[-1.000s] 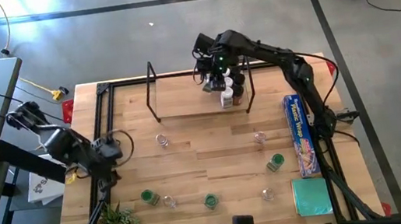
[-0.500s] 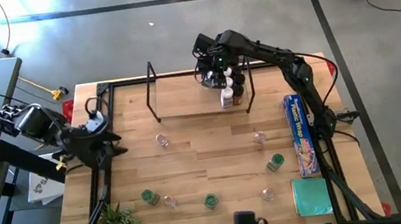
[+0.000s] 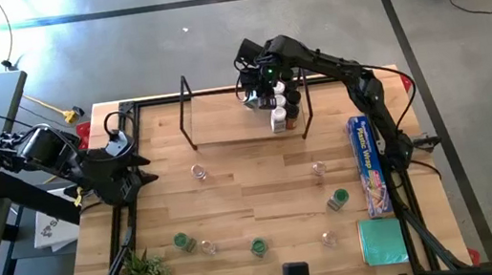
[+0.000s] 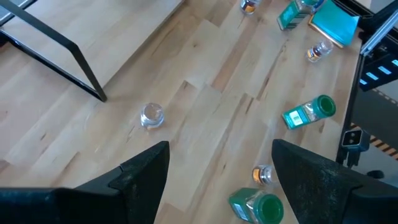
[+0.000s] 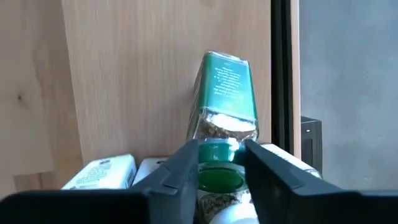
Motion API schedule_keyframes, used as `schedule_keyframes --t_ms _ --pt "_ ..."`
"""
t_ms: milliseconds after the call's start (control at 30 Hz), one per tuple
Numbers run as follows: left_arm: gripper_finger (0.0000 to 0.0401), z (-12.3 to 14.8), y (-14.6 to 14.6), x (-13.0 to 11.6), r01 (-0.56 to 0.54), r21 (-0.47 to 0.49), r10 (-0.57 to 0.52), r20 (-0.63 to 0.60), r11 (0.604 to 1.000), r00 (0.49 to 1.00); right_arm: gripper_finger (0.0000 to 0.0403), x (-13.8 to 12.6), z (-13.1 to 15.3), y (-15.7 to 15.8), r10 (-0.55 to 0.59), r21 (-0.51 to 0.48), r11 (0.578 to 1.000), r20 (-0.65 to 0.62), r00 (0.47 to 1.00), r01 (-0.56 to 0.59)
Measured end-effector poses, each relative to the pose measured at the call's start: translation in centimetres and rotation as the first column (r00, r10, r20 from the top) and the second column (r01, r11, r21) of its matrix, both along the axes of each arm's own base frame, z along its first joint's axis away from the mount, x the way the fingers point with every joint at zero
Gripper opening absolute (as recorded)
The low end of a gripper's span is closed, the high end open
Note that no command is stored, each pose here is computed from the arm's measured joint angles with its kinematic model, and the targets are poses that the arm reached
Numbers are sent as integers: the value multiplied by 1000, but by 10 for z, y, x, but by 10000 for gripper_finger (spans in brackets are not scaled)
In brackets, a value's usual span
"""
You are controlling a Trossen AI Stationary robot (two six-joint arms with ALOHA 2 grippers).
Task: Shelf spices
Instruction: Put the green seasoning bottle on the shelf
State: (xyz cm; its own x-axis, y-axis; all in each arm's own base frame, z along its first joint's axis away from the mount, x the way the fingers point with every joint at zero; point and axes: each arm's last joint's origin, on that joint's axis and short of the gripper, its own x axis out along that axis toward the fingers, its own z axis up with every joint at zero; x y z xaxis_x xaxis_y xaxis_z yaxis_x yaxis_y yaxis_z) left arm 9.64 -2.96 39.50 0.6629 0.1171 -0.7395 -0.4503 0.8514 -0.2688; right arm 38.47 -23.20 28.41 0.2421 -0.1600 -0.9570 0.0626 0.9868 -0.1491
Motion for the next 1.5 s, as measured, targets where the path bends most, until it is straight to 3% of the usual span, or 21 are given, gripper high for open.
schedule_keyframes --t_ms 267,433,633,800,1067,1167,1300,1500 --pt "277 2 0 3 -22 12 22 43 1000 999 89 4 8 7 -16 0 1000 51 999 16" --pt "269 10 7 18 -112 73 108 61 991 992 89 1 40 29 -51 53 998 178 983 42" --pt "240 17 35 75 -32 245 35 -9 969 999 89 -26 105 64 -143 84 989 365 920 120" --pt "218 5 89 135 81 275 -78 -22 958 997 89 -59 152 90 -243 133 970 485 840 204" --pt "212 -52 176 208 263 283 -272 -9 922 962 89 -107 194 123 -317 190 948 561 765 254" --pt "212 -89 200 228 326 285 -314 -90 901 945 89 -117 200 133 -302 182 953 556 775 241" --pt "227 -135 225 247 345 241 -315 -153 907 936 89 -125 199 141 -292 170 956 513 807 238" --pt "283 -157 246 271 407 260 -363 -203 876 909 89 -128 191 147 -325 199 944 420 847 263"
